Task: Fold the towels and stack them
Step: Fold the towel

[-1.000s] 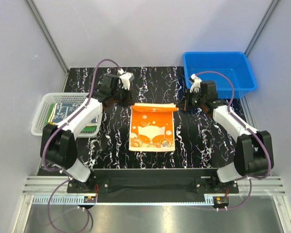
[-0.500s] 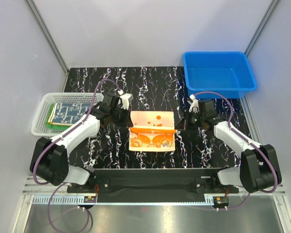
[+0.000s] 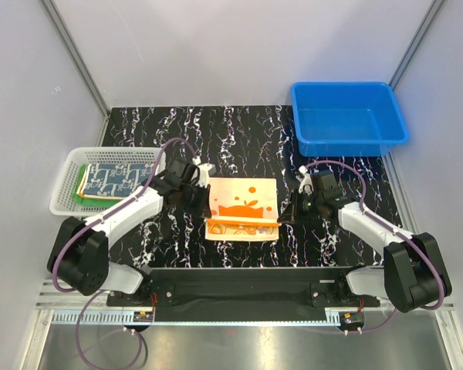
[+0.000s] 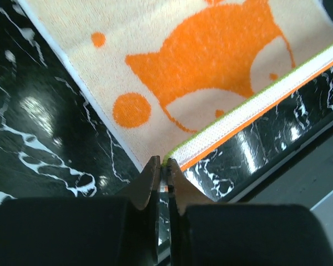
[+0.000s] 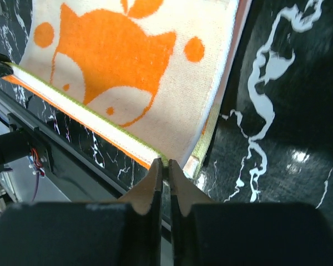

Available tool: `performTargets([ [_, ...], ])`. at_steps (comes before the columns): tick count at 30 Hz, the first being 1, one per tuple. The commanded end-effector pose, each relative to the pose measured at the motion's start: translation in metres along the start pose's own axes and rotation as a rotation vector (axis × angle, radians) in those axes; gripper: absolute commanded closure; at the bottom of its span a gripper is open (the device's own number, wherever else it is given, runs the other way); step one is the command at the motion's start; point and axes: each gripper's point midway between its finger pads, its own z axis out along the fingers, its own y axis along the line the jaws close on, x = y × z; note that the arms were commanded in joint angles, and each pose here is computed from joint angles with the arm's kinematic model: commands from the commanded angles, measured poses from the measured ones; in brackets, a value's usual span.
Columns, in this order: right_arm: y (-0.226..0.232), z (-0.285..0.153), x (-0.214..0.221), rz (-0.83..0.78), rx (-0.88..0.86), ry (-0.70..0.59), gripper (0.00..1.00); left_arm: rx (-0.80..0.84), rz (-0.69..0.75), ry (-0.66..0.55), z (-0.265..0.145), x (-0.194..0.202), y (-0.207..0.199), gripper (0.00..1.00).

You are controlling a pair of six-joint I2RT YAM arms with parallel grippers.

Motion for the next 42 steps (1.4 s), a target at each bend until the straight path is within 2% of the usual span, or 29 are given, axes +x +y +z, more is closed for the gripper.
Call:
performTargets([
  [1, 0.003, -0.003, 0.009, 0.015, -0.009, 0.003, 0.88, -0.027, -0.020, 0.055, -0.003, 0.022, 0.003, 0.91],
  [2, 0.006, -0.004, 0.012, 0.024, -0.030, 0.015, 0.79, -0.033, -0.023, 0.067, -0.003, 0.026, 0.004, 0.87],
  [4, 0.012, -0.004, 0.018, 0.032, -0.064, 0.039, 0.73, -0.061, -0.039, 0.111, -0.004, 0.037, 0.009, 0.78],
  [5, 0.013, -0.005, 0.021, 0.040, -0.070, 0.052, 0.66, -0.086, -0.044, 0.116, -0.007, 0.040, 0.012, 0.70],
  [7, 0.015, -0.008, 0.019, 0.053, -0.065, 0.043, 0.59, -0.106, -0.054, 0.098, -0.011, 0.036, 0.013, 0.60],
  [8, 0.013, -0.009, 0.017, 0.059, -0.043, 0.029, 0.54, -0.123, -0.056, 0.076, -0.013, 0.031, 0.015, 0.45],
  [11, 0.013, -0.011, 0.004, 0.062, -0.015, -0.023, 0.53, -0.113, -0.100, 0.008, -0.015, 0.019, 0.009, 0.45],
  [15, 0.003, 0.001, 0.002, 0.099, 0.042, 0.010, 0.64, -0.103, -0.190, -0.002, 0.000, 0.024, 0.011, 0.50],
  [18, 0.004, 0.010, 0.010, 0.114, 0.061, 0.044, 0.66, -0.106, -0.222, 0.006, 0.011, 0.033, 0.016, 0.55],
  [21, 0.001, 0.017, 0.018, 0.102, 0.095, 0.059, 0.66, -0.098, -0.240, 0.021, 0.020, 0.043, 0.018, 0.55],
  [26, -0.010, 0.029, 0.026, 0.098, 0.139, 0.067, 0.66, -0.108, -0.263, 0.034, 0.027, 0.051, 0.023, 0.61],
  [38, -0.015, 0.040, 0.032, 0.080, 0.168, 0.073, 0.68, -0.076, -0.288, 0.054, 0.034, 0.062, 0.021, 0.63],
  [42, -0.013, 0.042, 0.032, 0.089, 0.157, 0.075, 0.68, -0.067, -0.290, 0.059, 0.035, 0.064, 0.019, 0.69],
])
